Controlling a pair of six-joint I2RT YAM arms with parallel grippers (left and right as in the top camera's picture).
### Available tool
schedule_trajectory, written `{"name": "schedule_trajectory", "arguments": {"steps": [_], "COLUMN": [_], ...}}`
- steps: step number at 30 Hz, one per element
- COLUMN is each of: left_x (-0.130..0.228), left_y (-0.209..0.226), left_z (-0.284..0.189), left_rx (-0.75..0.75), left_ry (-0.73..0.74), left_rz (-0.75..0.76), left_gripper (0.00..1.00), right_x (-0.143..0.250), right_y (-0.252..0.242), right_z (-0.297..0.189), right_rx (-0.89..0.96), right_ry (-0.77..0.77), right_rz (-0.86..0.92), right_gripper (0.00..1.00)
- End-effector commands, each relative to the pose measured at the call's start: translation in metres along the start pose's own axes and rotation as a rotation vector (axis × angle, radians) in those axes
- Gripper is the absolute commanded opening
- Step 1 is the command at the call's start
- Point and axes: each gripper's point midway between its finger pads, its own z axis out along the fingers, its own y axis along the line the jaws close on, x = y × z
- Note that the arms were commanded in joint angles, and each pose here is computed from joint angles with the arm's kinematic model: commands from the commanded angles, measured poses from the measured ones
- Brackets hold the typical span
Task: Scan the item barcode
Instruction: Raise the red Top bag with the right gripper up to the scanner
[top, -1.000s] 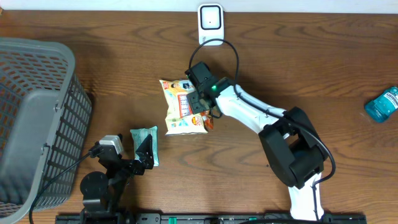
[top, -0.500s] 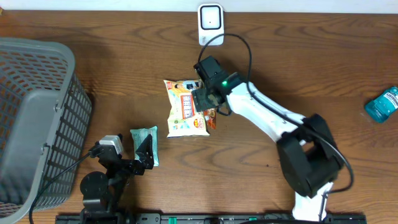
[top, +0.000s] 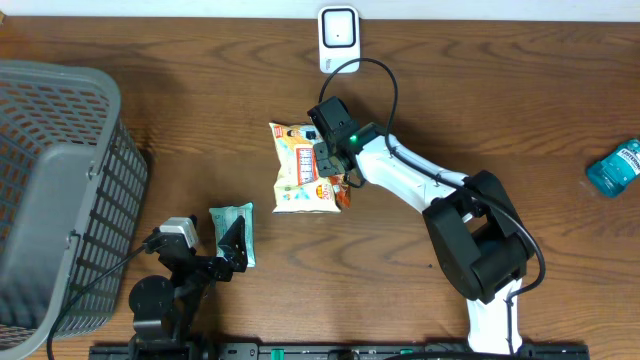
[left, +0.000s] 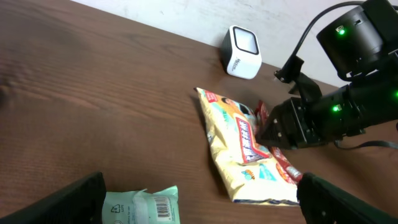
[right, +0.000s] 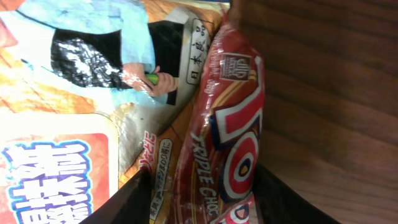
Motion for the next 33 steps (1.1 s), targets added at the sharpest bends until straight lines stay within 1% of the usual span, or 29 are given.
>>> {"name": "schedule_trajectory", "arguments": {"steps": [1,3,5,7,10,11,15,17,18,23,25,26,28,33], "left_x": [0.012,0.012,0.012,0.012,0.012,0.012,0.012,0.012,0.012,0.012,0.012,0.012,0.012,0.012], "left_y": [0.003,0.003,0.003,0.003,0.003,0.003,0.003,0.003,0.003,0.003,0.003,0.003,0.003,0.003], "left_z": [0.001,0.001,0.001,0.001,0.001,0.001,0.001,0.001,0.001,0.001,0.001,0.001,0.001,0.001], "left_rx": [-0.008,-0.008,-0.008,-0.008,-0.008,-0.008,-0.008,-0.008,-0.008,-0.008,-0.008,-0.008,-0.008,-0.008], "left_ry": [0.037,0.037,0.037,0.037,0.037,0.037,0.037,0.037,0.037,0.037,0.037,0.037,0.037,0.038], "left_rz": [-0.009,-0.009,-0.009,-0.009,-0.009,-0.009,-0.009,-0.009,-0.009,-0.009,-0.009,-0.009,-0.009,-0.009], "left_gripper": [0.98,0.98,0.98,0.98,0.98,0.98,0.98,0.98,0.98,0.98,0.98,0.98,0.98,0.98], "right_x": [0.046,0.056,0.054,0.055,0.055,0.049,0.02,0.011,0.01,0.026,0.033,0.036,0.04,0.05], "right_y": [-0.032,-0.038,-0.039,-0.037,-0.027,-0.024,-0.011,0.0,0.004,0.009,0.019,0.022,0.024,0.022], "right_z": [0.029,0.034,0.035,0.034,0.024,0.014,-0.051,-0.097,-0.132,-0.192,-0.216,-0.225,-0.231,-0.23], "right_rx": [0.105,0.108,0.09,0.052,-0.079,-0.137,-0.418,-0.637,-0.788,-1.015,-1.135,-1.182,-1.214,-1.193], "right_ry": [0.11,0.126,0.129,0.147,0.212,0.23,0.232,0.194,0.167,0.143,0.095,0.075,0.065,0.088], "right_rz": [0.023,0.043,0.051,0.066,0.069,0.076,0.048,-0.019,-0.065,-0.153,-0.237,-0.263,-0.291,-0.328], "right_gripper": [0.27,0.16,0.1,0.01,0.01,0.01,0.01,0.01,0.01,0.01,0.01,0.01,0.01,0.01]}}
